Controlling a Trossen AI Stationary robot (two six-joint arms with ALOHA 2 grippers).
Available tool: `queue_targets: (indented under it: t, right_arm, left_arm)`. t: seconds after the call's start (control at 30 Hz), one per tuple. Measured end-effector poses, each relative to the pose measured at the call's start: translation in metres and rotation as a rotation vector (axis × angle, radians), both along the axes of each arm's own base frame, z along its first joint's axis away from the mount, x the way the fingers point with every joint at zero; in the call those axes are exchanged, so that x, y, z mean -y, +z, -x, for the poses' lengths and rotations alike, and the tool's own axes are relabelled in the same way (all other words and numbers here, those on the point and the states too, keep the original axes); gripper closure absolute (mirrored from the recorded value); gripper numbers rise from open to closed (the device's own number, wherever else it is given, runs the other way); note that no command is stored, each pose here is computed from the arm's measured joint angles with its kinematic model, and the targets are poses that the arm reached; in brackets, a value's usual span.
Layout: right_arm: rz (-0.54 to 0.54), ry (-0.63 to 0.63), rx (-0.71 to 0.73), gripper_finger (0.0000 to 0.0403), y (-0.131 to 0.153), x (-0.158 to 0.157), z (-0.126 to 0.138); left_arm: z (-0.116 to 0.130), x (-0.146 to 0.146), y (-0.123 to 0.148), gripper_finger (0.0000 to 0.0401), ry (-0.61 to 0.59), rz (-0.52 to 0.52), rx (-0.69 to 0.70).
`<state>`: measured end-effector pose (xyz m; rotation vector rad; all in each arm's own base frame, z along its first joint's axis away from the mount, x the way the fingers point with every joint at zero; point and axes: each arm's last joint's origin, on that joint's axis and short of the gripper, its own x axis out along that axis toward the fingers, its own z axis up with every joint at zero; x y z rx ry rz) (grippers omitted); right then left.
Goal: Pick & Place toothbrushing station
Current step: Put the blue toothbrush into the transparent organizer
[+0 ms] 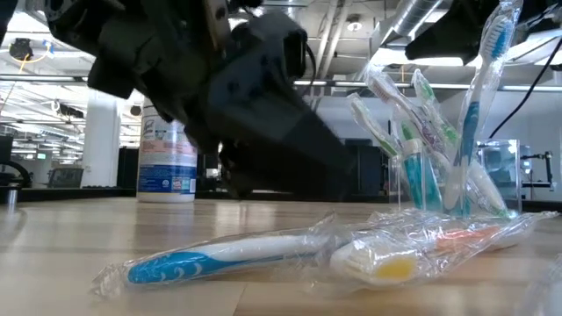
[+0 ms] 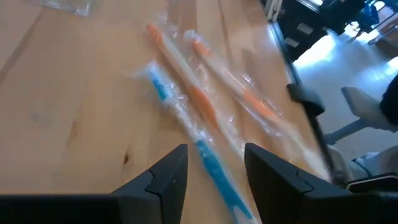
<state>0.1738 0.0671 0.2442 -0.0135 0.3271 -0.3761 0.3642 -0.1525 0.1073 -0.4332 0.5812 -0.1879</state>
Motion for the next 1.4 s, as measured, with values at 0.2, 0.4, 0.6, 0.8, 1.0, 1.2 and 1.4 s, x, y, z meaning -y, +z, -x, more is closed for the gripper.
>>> queue_targets:
  t: [0.2,0.4,0.6,0.8,1.0,1.2,1.4]
  right_arm:
    - [-0.001,0.004,0.025,0.0327,0.011,0.0,-0.001]
    - [-0.001,0.004,0.025,0.0327,0.012,0.0,-0.001]
    - [-0.01,0.001,0.017,0.0327,0.01,-0.001,0.0]
    - [-0.051,-0.018,0.007,0.0327,0.007,0.0,0.001]
    - [-0.092,-0.024,0.003,0.0327,0.005,-0.002,0.003]
    - [-0.106,-0.007,0.013,0.0327,0.006,-0.005,0.004]
    - [-0.109,-0.001,0.019,0.0327,0.006,-0.006,0.004]
  left_arm:
    - [-0.005,-0.006,-0.011,0.0246,0.021,-0.005,-0.028]
    - [-0.008,-0.008,-0.016,0.0246,0.054,0.029,-0.053]
    - [-0.015,-0.004,-0.015,0.0246,0.049,0.047,-0.042]
    - [-0.014,-0.003,-0.015,0.0246,0.049,0.054,-0.049]
    - [-0.014,-0.002,-0.015,0.0246,0.058,0.048,-0.048]
    - [-0.014,-0.002,-0.015,0.0246,0.077,0.066,-0.05]
    - [-0.013,0.001,-0.015,0.0246,0.084,0.061,-0.049]
